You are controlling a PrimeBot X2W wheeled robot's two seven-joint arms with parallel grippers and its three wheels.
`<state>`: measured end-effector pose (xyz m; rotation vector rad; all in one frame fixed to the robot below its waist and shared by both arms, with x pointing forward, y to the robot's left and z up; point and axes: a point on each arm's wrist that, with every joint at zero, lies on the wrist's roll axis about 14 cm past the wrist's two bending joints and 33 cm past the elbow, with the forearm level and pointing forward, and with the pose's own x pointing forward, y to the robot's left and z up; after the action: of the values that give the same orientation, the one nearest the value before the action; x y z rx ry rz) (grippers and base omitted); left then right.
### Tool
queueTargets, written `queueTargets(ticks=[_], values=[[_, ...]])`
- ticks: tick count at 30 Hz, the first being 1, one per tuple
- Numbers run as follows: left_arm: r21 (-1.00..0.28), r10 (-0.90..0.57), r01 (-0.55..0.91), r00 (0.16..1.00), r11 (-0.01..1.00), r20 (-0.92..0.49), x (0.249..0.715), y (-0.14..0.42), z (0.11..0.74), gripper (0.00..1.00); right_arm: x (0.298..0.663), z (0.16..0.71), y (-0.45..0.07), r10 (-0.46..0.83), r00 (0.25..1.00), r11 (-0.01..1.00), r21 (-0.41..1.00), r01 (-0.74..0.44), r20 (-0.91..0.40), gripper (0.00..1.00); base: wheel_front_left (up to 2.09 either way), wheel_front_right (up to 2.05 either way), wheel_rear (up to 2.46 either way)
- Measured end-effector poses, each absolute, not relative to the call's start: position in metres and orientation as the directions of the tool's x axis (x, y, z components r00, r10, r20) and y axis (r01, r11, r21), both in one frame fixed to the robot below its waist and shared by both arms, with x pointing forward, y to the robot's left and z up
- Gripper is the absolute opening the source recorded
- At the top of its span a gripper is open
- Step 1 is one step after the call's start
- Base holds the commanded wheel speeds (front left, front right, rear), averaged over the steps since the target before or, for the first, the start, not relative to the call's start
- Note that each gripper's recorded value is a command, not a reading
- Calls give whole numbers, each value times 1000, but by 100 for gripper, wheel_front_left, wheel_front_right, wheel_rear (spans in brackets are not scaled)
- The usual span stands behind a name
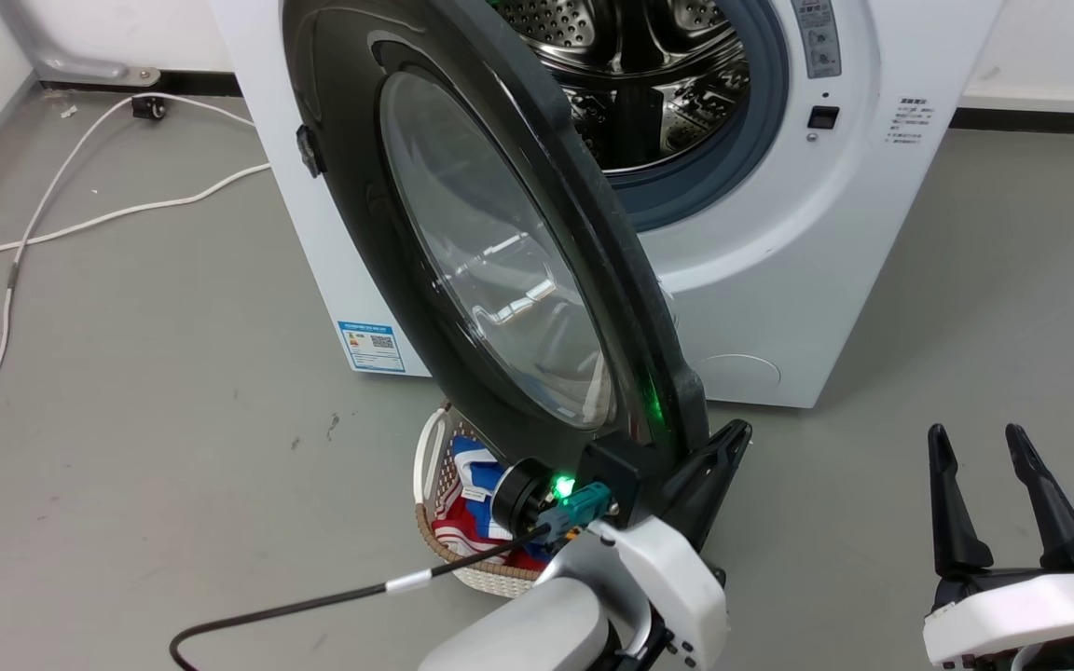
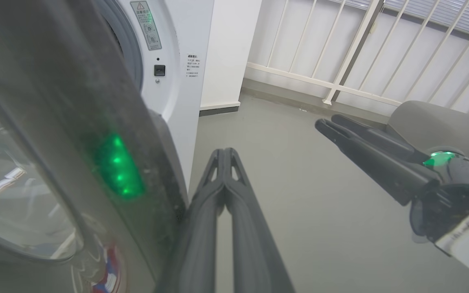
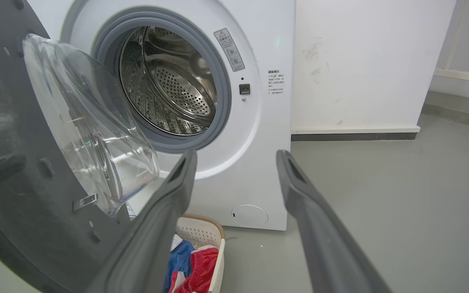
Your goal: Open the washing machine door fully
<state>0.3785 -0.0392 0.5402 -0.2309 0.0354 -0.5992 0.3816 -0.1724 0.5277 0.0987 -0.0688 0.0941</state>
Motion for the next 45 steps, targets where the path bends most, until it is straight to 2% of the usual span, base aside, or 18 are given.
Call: queueTargets(ticks=[30, 36, 45], values=[[-198, -437, 433, 899, 880, 25, 348, 19, 546, 0, 396, 523, -145, 168, 984, 977, 121, -174, 59, 100, 0, 0, 0], [-164, -356, 356, 934, 920, 31, 345, 48, 551, 0, 401, 522, -129, 212, 976, 968, 127, -217, 53, 100, 0, 0, 0], [-184, -169, 172, 985, 968, 34, 333, 101, 552, 0, 414, 525, -86, 324, 944, 936, 127, -330, 63, 100, 0, 0, 0]])
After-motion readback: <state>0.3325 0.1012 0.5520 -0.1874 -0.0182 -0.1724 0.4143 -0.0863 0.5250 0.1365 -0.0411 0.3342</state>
